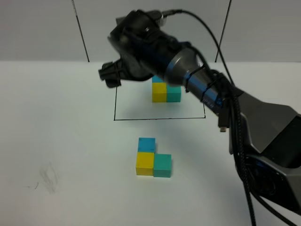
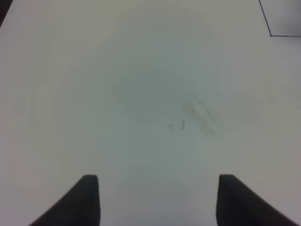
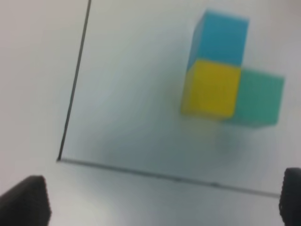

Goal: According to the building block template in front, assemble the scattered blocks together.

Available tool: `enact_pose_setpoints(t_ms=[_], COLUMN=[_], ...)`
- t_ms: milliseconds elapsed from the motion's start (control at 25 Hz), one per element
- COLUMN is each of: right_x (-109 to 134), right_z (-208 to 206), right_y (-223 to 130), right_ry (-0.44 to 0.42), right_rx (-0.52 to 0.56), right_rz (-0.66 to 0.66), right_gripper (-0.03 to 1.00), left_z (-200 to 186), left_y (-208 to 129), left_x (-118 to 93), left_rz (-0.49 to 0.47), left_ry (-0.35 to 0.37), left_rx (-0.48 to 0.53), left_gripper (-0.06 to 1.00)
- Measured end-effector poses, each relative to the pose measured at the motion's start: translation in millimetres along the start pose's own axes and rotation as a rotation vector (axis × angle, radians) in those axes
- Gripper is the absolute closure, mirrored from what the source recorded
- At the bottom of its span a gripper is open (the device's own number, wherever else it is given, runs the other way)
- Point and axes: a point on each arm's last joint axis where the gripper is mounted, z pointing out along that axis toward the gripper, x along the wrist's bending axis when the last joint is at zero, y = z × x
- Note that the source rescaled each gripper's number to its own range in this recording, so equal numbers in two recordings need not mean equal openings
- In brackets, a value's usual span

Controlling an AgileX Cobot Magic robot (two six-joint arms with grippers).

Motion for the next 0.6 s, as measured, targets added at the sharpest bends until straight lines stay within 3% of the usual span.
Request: enact_pose_setpoints(t_ms=[200,400,600], right_x=[-81,-180,-255], right_z=[-38,-80,-128], right_y=[50,74,75], right_ry=[-0.049,-0.161,-0.13], right_rx=[-0.145,-0.208,-0.253], right_rz=[-0.03,-0.204,-0.257], right_gripper=[-0.03,-0.03,-0.03], left_z=[0,0,0], left_y=[0,0,0], left_x=[0,0,0], left_rz=[0.0,0.0,0.0], left_ry=[0.0,0.0,0.0], left_rx=[-0.001,-0.001,-0.001], left_gripper=[0.74,0.74,0.74])
